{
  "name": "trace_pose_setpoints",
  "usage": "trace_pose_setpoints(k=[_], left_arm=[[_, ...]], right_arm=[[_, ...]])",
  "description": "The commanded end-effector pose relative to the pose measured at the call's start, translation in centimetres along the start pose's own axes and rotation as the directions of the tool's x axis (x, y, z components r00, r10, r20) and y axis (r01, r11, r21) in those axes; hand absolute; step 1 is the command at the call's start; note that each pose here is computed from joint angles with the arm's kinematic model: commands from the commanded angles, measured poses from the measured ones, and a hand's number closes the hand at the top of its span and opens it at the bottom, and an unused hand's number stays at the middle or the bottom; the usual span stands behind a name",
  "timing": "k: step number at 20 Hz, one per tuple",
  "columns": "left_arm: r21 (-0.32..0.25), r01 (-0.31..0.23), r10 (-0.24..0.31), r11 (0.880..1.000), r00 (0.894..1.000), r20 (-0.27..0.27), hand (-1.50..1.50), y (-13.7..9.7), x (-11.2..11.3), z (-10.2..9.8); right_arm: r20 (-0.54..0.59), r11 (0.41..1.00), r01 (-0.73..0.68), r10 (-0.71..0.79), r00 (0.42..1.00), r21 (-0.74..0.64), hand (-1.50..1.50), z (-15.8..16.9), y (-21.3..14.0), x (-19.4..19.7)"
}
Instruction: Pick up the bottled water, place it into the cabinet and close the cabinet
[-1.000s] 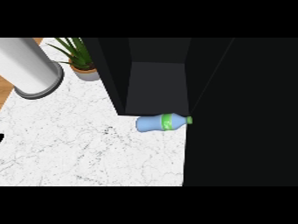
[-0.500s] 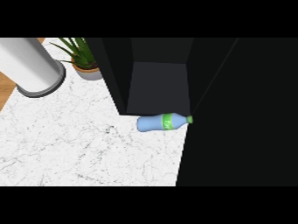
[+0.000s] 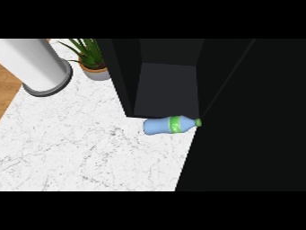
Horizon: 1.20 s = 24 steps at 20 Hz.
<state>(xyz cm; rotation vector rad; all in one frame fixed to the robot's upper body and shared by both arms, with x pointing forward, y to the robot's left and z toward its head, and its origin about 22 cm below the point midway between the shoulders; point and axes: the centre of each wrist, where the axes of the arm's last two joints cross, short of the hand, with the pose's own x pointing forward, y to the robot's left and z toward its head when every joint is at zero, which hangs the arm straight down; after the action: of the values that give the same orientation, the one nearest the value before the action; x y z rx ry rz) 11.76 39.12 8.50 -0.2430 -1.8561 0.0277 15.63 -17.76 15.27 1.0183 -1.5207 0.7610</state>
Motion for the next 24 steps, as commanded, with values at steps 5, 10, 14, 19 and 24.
trace_pose_setpoints(k=[5,10,14,19,24], left_arm=[[-0.016,-0.004,0.005,1.0,1.0,0.012,-1.5,1.3,0.9,0.4],[-0.044,-0.013,0.014,0.999,1.0,0.026,-1.5,2.1,1.4,0.1],[-0.061,0.005,-0.003,0.998,0.999,0.034,-1.5,3.0,2.2,0.5],[0.004,-0.023,0.023,1.0,0.999,0.038,-1.5,5.1,2.2,2.6],[0.023,-0.008,0.007,1.0,1.0,0.029,-1.5,5.9,2.5,5.3]], right_arm=[[0.061,0.999,-0.025,0.028,0.998,-0.043,1.5,-5.5,2.1,2.0],[-0.092,0.992,-0.002,0.013,0.996,0.123,1.5,-11.0,2.6,1.9],[-0.136,0.966,0.002,0.034,0.99,0.258,1.5,-15.5,3.4,3.2],[-0.149,0.948,0.031,0.017,0.989,0.316,1.5,-20.3,1.6,6.7],[-0.234,0.963,0.18,-0.131,0.963,0.201,1.5,-22.6,-1.3,5.2]])
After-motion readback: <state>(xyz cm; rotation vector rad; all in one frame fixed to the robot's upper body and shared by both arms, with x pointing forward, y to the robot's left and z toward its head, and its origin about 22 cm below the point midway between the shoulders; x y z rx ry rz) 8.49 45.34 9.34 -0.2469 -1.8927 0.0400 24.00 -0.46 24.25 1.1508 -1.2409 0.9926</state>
